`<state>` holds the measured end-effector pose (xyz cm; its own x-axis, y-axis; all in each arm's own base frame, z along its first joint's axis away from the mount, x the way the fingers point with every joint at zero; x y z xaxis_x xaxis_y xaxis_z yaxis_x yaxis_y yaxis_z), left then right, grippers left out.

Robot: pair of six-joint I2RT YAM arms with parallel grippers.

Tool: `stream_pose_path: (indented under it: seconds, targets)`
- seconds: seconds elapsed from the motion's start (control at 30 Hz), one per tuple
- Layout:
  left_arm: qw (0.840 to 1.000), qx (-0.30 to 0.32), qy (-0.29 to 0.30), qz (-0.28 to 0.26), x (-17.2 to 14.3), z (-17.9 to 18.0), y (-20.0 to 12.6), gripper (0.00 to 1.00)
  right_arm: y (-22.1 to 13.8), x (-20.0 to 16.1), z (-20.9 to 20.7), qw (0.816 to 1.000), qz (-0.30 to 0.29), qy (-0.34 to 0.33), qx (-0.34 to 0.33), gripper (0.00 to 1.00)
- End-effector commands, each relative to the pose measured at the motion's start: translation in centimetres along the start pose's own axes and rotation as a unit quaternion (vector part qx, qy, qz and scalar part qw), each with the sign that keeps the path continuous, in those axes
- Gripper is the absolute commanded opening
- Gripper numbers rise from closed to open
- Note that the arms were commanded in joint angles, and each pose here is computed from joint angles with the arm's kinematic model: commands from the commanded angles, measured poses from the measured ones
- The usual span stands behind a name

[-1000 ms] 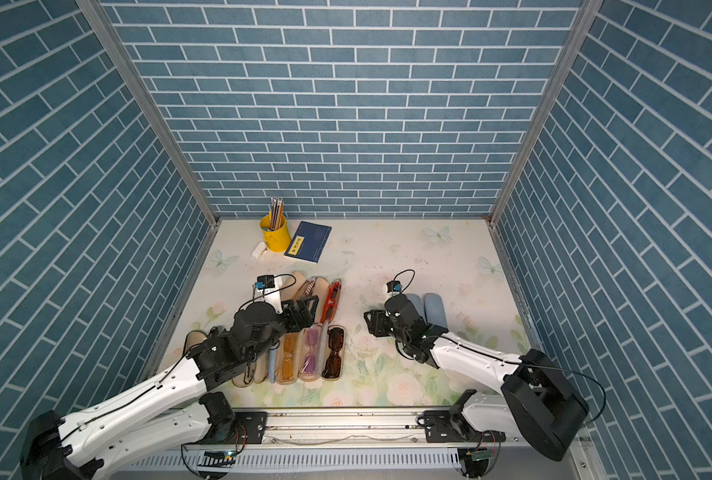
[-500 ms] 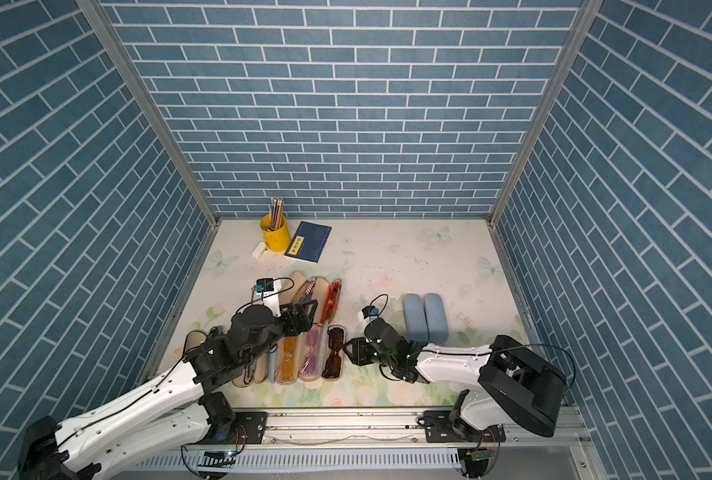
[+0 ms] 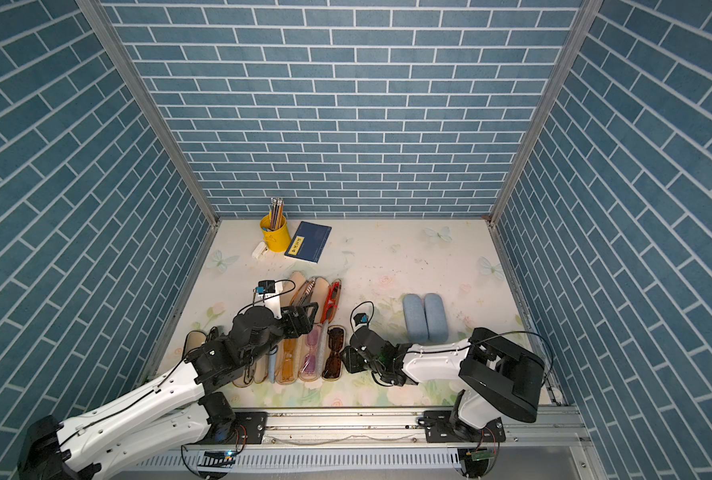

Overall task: Close the glasses case
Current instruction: Move the glasses case to the center of the board.

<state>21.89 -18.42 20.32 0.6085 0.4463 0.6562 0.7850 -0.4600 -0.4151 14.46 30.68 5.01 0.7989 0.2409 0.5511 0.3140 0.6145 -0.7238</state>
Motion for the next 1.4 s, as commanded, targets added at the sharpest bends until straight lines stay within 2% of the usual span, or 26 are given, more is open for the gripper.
stream_pose_path:
  seconds: [0.0, 0.23, 0.53, 0.7, 0.93, 1.37]
  targets:
    - [1.000, 0.001, -0.003, -0.003, -0.1, 0.4, 0.0, 0.92, 0.4, -0.6, -0.8, 0.999, 0.013, 0.001, -0.040, 0.38]
    - [1.000, -0.001, 0.000, -0.003, -0.1, 0.3, 0.0, 0.92, 0.4, -0.4, -1.8, 0.996, 0.013, -0.007, -0.087, 0.32]
    - [1.000, -0.005, 0.015, 0.013, -0.5, -0.3, 0.9, 0.91, 0.5, -0.1, -2.7, 0.993, 0.012, -0.018, -0.118, 0.23]
    - [0.999, 0.005, 0.026, 0.022, -0.6, -0.7, 2.3, 0.89, 0.3, 0.0, -4.6, 0.990, 0.009, -0.014, -0.139, 0.22]
    - [0.998, -0.024, 0.027, 0.044, -1.1, -2.6, 4.0, 0.86, -1.7, 1.0, -7.2, 0.986, -0.019, 0.003, -0.163, 0.20]
    - [0.996, -0.042, 0.021, 0.072, -2.8, -3.9, 5.9, 0.84, -4.0, 1.8, -11.2, 0.981, -0.042, 0.032, -0.185, 0.18]
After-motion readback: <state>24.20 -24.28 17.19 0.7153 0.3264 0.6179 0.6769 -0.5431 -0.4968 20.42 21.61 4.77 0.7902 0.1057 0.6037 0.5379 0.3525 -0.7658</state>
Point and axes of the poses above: each gripper's point midway between its finger pads, its own y axis out along the fingers, its own z axis along the line the jaws close on, x = y × z, the point moved 3 cm from there along -y, back along the fingers, and after that the axes turned 8 degrees about -y, right-handed, at the moved point
